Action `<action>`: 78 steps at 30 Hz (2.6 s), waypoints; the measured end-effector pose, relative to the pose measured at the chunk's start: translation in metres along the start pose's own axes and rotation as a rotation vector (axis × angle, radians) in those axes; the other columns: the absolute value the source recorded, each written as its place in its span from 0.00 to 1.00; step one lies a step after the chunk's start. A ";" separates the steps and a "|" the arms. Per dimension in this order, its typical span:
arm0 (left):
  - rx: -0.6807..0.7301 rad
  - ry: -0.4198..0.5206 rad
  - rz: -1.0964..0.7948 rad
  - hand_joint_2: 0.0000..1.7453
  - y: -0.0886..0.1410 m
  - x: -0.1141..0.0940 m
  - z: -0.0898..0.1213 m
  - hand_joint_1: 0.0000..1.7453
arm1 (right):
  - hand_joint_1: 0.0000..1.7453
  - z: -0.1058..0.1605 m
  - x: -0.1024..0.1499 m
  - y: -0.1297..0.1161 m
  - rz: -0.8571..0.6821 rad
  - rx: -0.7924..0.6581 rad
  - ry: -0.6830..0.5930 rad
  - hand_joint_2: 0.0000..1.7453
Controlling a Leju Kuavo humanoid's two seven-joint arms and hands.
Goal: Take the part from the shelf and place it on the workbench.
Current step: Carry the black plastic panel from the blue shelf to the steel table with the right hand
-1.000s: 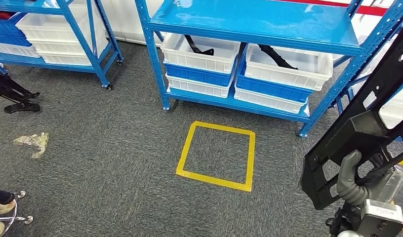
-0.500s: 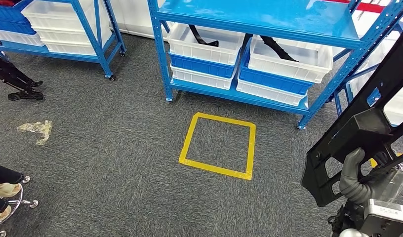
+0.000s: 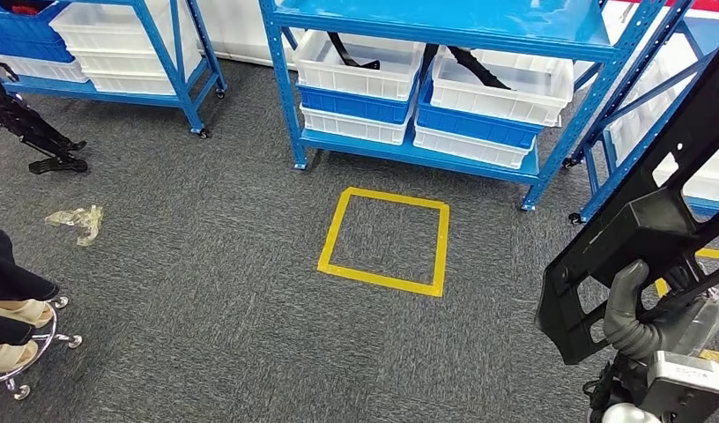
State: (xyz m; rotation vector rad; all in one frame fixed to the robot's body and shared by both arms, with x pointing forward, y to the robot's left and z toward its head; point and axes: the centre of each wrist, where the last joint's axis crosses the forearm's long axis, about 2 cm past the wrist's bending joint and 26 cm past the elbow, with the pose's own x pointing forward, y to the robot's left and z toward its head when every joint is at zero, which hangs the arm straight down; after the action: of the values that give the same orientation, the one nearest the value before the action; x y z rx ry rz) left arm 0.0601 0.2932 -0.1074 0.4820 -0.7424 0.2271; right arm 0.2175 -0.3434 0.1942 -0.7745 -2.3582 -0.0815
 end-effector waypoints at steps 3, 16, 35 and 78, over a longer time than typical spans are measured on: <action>0.001 -0.006 0.002 0.00 -0.001 0.002 -0.002 0.00 | 1.00 -0.001 0.000 0.000 0.001 -0.003 -0.005 1.00; 0.003 -0.004 -0.006 0.00 -0.001 0.001 -0.001 0.00 | 1.00 -0.004 0.000 0.001 0.013 -0.005 -0.010 1.00; 0.015 0.003 -0.003 0.00 0.000 -0.002 0.002 0.00 | 1.00 -0.014 -0.002 0.014 0.033 0.043 -0.023 1.00; 0.019 -0.004 -0.007 0.00 0.003 -0.006 0.003 0.00 | 1.00 -0.005 0.001 0.018 0.089 0.078 -0.013 1.00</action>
State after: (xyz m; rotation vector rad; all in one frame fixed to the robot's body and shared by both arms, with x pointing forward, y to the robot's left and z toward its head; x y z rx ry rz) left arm 0.0529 0.2937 -0.1083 0.5034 -0.7424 0.2266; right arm 0.2295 -0.3294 0.1967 -0.8425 -2.3204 0.0536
